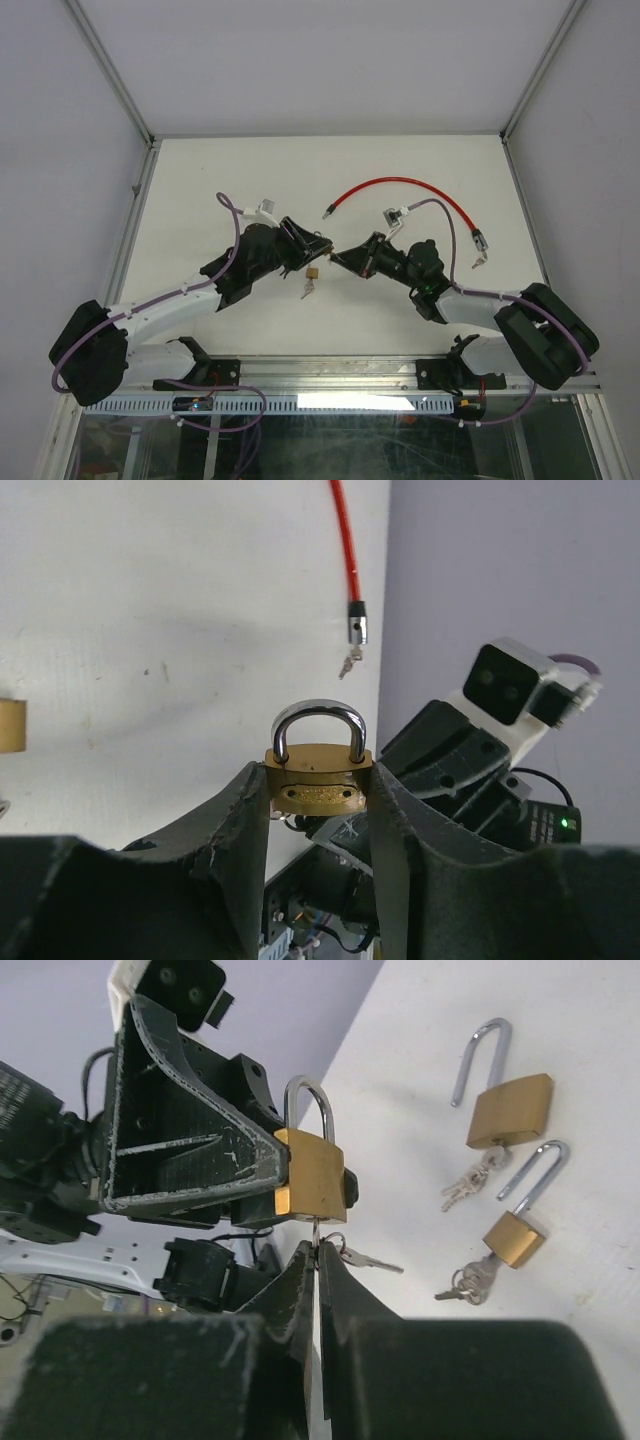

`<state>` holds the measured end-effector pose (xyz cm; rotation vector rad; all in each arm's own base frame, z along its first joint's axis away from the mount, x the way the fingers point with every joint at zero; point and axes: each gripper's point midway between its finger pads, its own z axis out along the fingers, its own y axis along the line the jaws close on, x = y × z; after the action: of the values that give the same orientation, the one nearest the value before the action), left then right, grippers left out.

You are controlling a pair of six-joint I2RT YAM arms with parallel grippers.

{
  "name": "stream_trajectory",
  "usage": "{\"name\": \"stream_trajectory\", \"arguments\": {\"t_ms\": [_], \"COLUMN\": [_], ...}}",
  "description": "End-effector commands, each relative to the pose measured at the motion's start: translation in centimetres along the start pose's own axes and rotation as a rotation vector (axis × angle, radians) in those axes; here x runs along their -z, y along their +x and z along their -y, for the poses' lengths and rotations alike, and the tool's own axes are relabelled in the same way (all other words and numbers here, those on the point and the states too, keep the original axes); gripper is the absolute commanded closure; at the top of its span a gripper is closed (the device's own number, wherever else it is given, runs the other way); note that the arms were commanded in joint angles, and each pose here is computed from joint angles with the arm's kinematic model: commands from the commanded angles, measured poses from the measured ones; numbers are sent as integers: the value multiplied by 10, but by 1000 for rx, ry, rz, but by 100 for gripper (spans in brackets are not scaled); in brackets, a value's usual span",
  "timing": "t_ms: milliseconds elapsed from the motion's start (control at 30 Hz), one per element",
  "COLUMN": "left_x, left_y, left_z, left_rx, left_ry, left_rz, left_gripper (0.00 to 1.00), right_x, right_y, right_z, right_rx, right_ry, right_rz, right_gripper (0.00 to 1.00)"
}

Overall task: Unlock with the key
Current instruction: Unlock the lock.

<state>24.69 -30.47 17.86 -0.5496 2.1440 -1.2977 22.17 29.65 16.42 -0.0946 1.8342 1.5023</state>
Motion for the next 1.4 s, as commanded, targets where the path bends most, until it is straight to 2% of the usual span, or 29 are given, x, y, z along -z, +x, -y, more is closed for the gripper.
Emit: {"name": "stream_trajectory", "arguments": {"t_ms": [0,300,467,500,600,700,733,833,1100,1367], "left_x": [29,55,48,44,33,25,23,17,15,19], "left_y": [31,39,28,23,9,2,1,9,41,49], "left_z": [56,74,61,56,44,31,28,21,23,37], "left_rx": [-80,-131,-171,-194,-289,-386,-417,-526,-796,-836], "left_ry": [315,513,437,393,256,151,131,115,246,324], "left_rz": [-125,-138,-68,-45,4,15,9,-50,-246,-273], "left_gripper": [100,100,100,100,100,100,100,100,99,100], "right_x": [3,5,2,2,7,14,17,26,40,24], "right_y": [-43,-44,-37,-34,-25,-21,-19,-18,-36,-21], "right_z": [-42,-41,-45,-44,-37,-31,-30,-22,-34,-28], "right_rx": [-57,-207,-154,-132,-61,19,16,138,348,338], "right_ry": [-156,-165,-177,-171,-132,-79,-57,25,107,65], "right_rz": [149,152,95,81,34,9,-3,-43,-99,-205], "right_gripper": [100,100,100,98,83,74,73,64,48,49]}}
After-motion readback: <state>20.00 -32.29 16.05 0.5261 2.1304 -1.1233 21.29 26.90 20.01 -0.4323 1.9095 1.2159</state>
